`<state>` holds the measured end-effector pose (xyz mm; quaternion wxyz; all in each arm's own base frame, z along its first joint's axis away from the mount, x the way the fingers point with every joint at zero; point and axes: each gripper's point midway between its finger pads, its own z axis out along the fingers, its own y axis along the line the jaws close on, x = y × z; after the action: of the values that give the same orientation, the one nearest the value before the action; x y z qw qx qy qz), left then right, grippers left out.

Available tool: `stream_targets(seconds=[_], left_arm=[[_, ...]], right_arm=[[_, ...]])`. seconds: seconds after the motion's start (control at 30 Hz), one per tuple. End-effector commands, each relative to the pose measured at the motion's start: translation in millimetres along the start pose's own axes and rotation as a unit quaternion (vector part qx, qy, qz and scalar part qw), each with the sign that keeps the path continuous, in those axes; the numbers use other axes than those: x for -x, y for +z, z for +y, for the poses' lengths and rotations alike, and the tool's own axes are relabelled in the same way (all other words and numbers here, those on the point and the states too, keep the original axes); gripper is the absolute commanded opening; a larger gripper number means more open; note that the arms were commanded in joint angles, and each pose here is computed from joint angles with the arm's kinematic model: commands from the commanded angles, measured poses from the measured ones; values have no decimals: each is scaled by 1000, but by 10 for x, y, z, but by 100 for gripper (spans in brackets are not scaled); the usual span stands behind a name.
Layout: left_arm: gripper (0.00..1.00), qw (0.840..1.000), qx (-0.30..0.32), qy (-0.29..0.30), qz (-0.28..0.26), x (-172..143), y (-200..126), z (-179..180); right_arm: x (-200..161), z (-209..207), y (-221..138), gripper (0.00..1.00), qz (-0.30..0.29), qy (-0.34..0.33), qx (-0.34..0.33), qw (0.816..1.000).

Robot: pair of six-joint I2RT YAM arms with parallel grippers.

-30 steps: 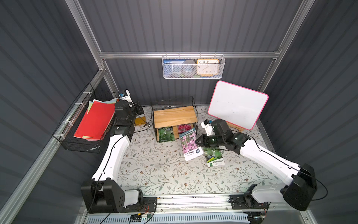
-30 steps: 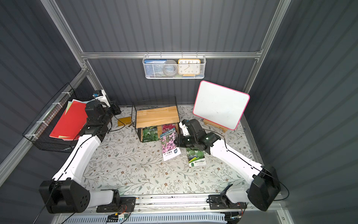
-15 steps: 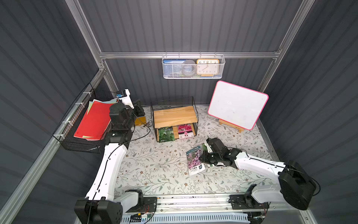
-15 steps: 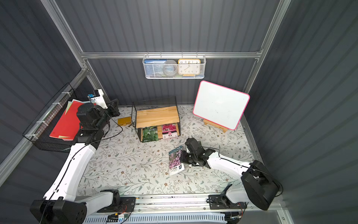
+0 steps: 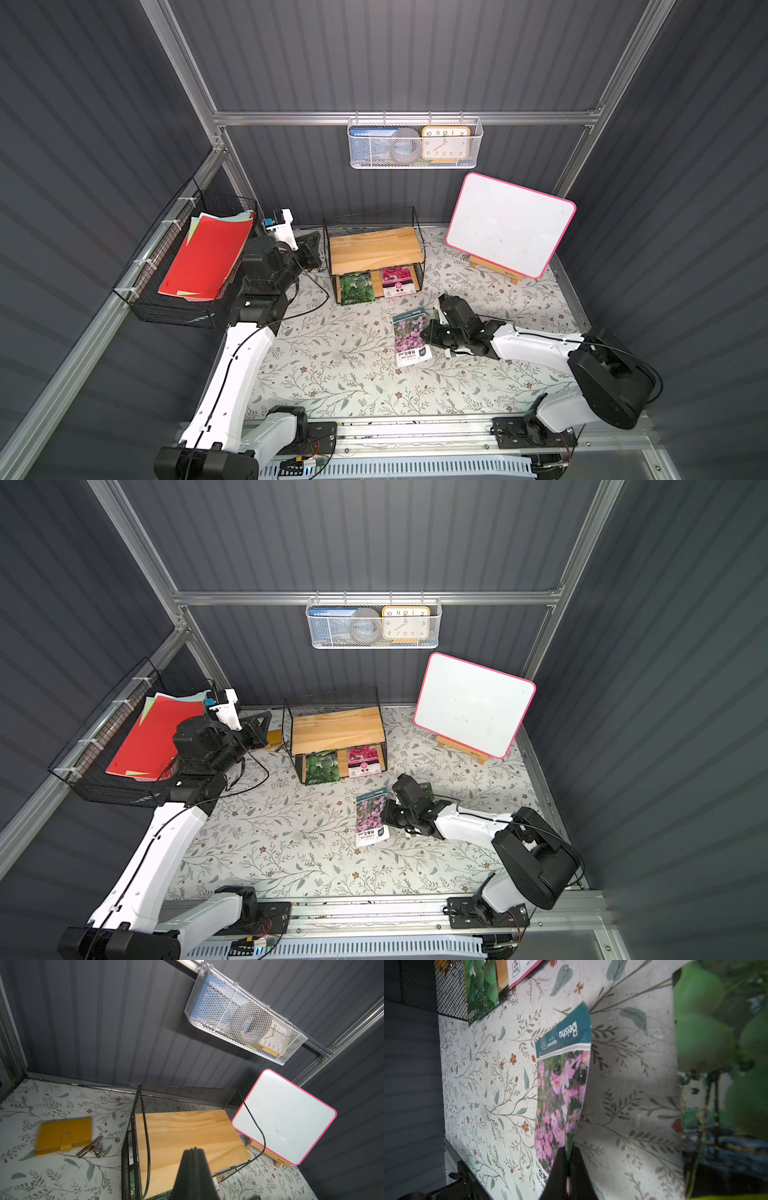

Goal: Take the seed bag off the shelf
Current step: Place the seed packet at the center of the board.

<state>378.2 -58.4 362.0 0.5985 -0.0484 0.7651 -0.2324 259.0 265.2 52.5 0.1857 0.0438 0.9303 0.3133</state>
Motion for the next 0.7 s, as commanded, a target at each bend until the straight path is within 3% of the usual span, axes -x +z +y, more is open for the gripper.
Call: stream_targets(seconds=[0.0,0.17,0.43,0.67], left_arm=[[0,998,-6,-37,41,-261,87,25],[0,997,-8,-48,53,-357,87,-9],[0,998,-7,-49,47,-252,-59,-82],[0,997,-15,-50,54,-263,-152,-143]], right_arm=[[68,-68,95,0,-15,0,-16,1000],[25,-182,250,0,-2,5,-30,1000],[-3,-262,390,1,12,11,-36,999],[4,-304,356,26,15,7,-51,999]])
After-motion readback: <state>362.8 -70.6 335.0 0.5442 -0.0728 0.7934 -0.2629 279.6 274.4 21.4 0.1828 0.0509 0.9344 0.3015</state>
